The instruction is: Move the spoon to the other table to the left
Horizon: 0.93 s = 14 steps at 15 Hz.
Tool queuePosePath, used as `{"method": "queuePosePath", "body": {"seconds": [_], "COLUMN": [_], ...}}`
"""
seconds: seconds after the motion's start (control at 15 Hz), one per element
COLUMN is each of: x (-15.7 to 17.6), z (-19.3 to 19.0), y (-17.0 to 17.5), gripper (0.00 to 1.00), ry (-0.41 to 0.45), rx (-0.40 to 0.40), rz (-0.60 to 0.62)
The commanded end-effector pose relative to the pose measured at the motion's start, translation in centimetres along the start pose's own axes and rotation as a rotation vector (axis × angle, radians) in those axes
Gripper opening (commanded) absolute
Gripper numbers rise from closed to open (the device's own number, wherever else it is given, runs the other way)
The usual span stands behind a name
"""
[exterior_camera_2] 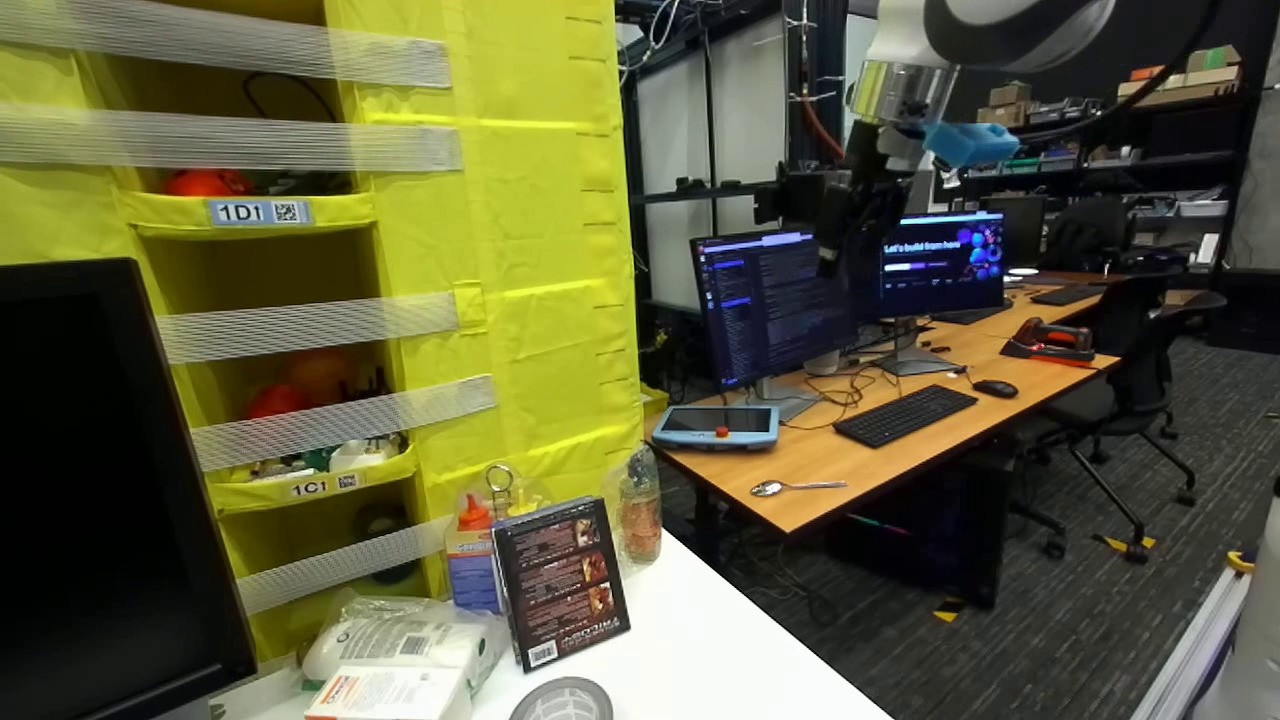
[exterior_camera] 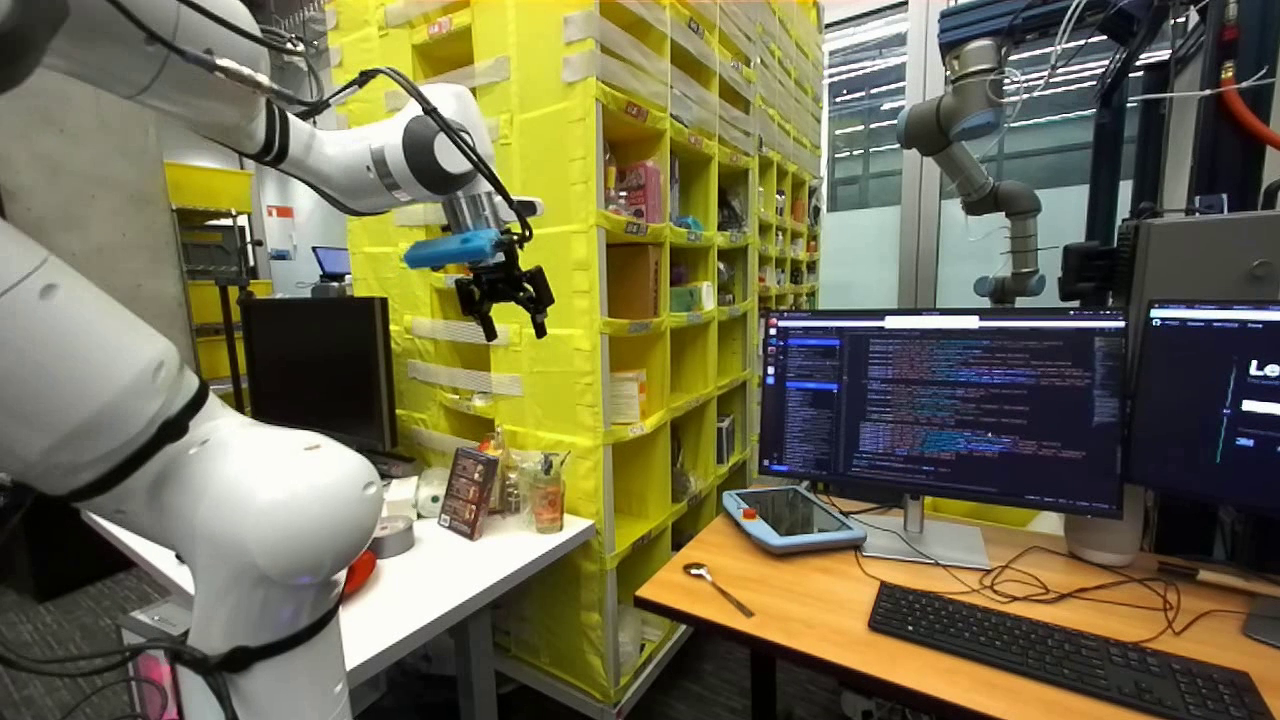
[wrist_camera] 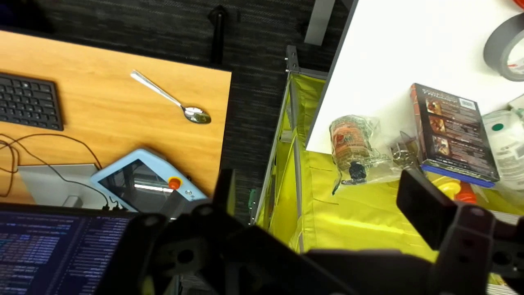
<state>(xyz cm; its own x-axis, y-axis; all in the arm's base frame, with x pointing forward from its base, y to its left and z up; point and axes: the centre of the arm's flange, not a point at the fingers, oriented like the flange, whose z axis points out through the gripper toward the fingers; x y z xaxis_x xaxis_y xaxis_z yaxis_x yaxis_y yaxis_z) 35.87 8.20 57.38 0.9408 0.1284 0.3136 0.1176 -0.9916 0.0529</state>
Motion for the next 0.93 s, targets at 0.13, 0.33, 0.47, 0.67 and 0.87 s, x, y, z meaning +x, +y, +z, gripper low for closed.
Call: {"method": "queuePosePath", "body": {"seconds": [0.13, 0.33, 0.47, 0.67, 0.87], "x": [3.7, 6.1, 6.3, 6.3, 6.3], "z": [0.2, 0.3, 0.3, 0.2, 0.5], "y": [-1.0, -1.0, -0.9, -0.9, -1.2], "gripper": [1.0, 1.0, 1.0, 1.0, 1.0], "ry": [-0.019, -0.039, -0.044, -0.045, -0.052], "rx": [-0.033, -0.03, -0.029, -0.029, -0.033], "rz": [-0.029, -0.034, -0.033, -0.033, -0.041]}}
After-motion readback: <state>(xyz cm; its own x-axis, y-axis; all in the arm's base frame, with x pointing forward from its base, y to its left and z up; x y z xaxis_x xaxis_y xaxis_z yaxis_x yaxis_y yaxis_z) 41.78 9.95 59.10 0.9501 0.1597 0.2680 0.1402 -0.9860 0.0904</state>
